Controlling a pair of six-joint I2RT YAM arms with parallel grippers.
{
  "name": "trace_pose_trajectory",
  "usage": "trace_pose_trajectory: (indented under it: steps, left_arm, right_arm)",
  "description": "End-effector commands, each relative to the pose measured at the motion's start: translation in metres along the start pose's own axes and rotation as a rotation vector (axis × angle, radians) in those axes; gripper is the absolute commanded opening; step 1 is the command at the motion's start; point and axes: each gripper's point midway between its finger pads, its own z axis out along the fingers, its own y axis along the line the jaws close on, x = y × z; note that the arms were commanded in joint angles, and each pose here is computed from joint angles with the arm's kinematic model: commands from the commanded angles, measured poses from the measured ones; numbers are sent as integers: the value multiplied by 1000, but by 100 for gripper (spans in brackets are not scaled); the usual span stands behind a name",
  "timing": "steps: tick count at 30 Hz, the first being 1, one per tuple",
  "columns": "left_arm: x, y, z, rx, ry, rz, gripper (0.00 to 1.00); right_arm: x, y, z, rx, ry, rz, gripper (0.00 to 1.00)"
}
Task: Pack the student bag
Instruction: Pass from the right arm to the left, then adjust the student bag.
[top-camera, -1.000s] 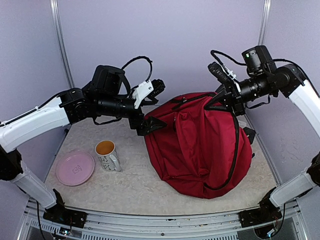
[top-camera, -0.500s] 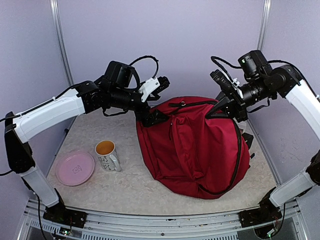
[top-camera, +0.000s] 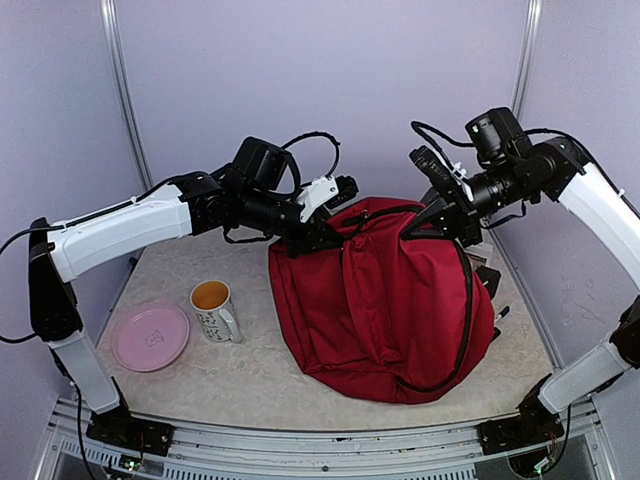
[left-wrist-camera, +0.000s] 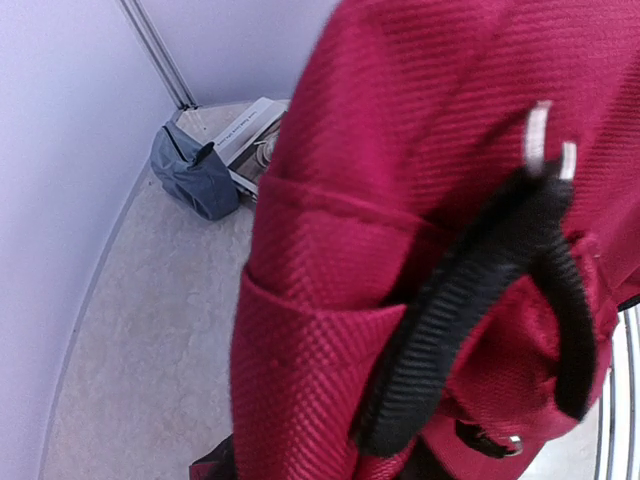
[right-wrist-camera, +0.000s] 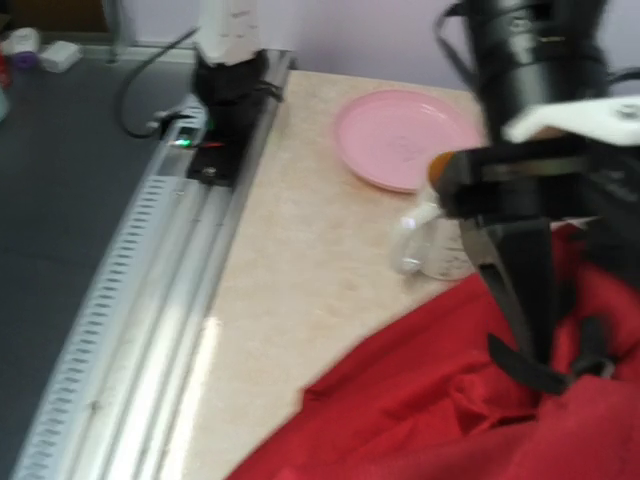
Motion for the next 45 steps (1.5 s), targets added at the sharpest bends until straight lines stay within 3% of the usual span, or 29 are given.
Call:
trace_pose_trajectory:
  steps: [1, 5, 6, 7, 8, 12, 15, 19, 22, 27, 32, 37, 41, 45]
  left_arm:
    - [-33, -7, -29, 6, -151, -45, 0]
    - [-45, 9, -65, -102, -266, -184, 0]
    - [-46, 12, -71, -116, -285, -222, 0]
    - [-49, 15, -76, -131, -302, -255, 0]
    - [-52, 18, -80, -140, -312, -288, 0]
    - [-49, 26, -88, -181, -307, -447, 0]
    - [-41, 28, -90, -198, -317, -539, 0]
    - [-34, 26, -88, -190, -316, -608, 0]
    - [-30, 28, -89, -210, -315, -613, 0]
    - [-27, 24, -91, -194, -324, -603, 0]
    - [-28, 14, -95, -154, -338, -575, 0]
    - [-35, 7, -106, -130, -370, -535, 0]
    - [-47, -9, -115, -57, -421, -476, 0]
    - [-60, -45, -112, 103, -442, -390, 0]
  right_arm:
    - [-35, -45, -26, 343, -85, -90, 13]
    - [-63, -93, -90, 828, -208, -38, 60]
    - [-71, -98, -106, 910, -249, -18, 82]
    - [-77, -101, -120, 978, -289, 7, 98]
    - [-86, -98, -130, 1006, -350, 33, 100]
    - [-130, -49, -146, 911, -639, -1, 99]
    - [-134, -26, -138, 799, -797, 64, 80]
    - [-130, -10, -98, 604, -891, 177, 57]
    - [-139, 13, -33, 425, -851, 180, 53]
    - [-123, 32, 90, 199, -527, 154, 51]
    - [-81, -1, 110, 443, -415, 183, 44]
    - [-56, -18, 82, 663, -427, 146, 37]
    - [-11, -45, 62, 899, -297, 189, 35]
    - [7, -71, 46, 995, -228, 233, 31]
